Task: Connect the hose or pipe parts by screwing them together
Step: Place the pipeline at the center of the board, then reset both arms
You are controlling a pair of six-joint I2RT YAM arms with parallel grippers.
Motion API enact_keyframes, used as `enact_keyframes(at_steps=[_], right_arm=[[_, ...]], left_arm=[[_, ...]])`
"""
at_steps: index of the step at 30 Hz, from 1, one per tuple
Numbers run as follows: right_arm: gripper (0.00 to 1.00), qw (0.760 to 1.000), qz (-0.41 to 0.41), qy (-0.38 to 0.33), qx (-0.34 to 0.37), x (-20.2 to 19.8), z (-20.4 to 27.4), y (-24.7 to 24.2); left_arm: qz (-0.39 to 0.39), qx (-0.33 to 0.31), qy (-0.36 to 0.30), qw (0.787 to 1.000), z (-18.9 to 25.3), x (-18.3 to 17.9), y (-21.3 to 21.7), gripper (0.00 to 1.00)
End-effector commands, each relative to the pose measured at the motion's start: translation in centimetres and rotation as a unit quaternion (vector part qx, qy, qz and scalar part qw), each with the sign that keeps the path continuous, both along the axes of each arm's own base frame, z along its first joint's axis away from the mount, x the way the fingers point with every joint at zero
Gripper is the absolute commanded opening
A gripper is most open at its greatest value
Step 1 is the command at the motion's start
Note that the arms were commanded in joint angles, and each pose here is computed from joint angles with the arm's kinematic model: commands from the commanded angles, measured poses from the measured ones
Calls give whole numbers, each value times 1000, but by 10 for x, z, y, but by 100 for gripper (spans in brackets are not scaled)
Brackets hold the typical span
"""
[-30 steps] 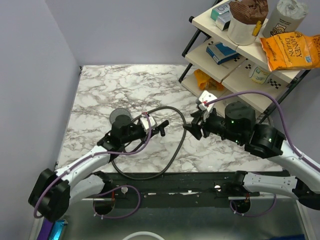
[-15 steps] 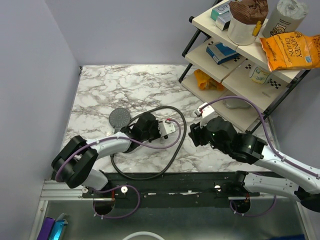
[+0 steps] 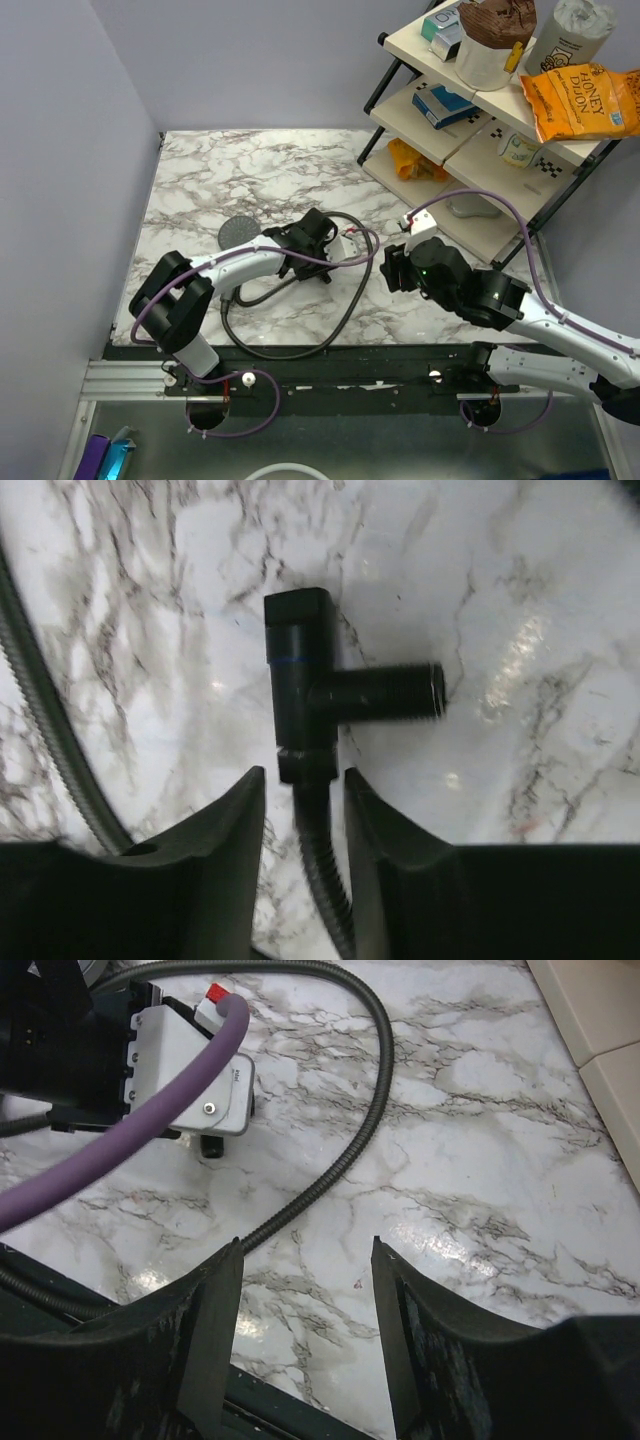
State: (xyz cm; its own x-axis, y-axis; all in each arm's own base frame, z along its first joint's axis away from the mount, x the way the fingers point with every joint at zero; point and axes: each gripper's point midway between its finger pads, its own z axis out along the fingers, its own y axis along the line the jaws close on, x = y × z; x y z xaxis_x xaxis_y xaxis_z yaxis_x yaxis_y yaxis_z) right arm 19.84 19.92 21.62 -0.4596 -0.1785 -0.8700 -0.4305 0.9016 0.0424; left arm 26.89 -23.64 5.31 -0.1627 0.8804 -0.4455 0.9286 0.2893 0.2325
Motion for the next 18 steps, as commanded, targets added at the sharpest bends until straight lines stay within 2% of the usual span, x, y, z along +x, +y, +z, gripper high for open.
enact_keyframes(at_steps=[1,6,7,10,11,13,15,18], right_arm=[[63,1000,-24,-10,9,5,9,-4],[64,1000,-21,-19,13,5,30,-5],[65,999,-19,-23,20,6,40,-3],[70,1000,-7,-18,22,2,44,-1],[73,1000,-4,-16,23,1,45,-1],[76,1000,12,-6,27,-3,46,4],[79,999,23,-1,36,-6,49,9],[84,999,34,3,39,-8,51,13]], left_arm=[[22,17,83,996,5,-32,9,72],[3,-18,112,994,29,-45,0,98],[4,-27,121,992,40,-48,3,99],[68,-100,116,986,88,-28,9,99],[99,-129,104,981,108,-11,19,99],[141,-158,79,974,138,-4,35,99],[201,-151,25,967,159,11,62,99],[285,-139,-26,948,182,14,95,98]])
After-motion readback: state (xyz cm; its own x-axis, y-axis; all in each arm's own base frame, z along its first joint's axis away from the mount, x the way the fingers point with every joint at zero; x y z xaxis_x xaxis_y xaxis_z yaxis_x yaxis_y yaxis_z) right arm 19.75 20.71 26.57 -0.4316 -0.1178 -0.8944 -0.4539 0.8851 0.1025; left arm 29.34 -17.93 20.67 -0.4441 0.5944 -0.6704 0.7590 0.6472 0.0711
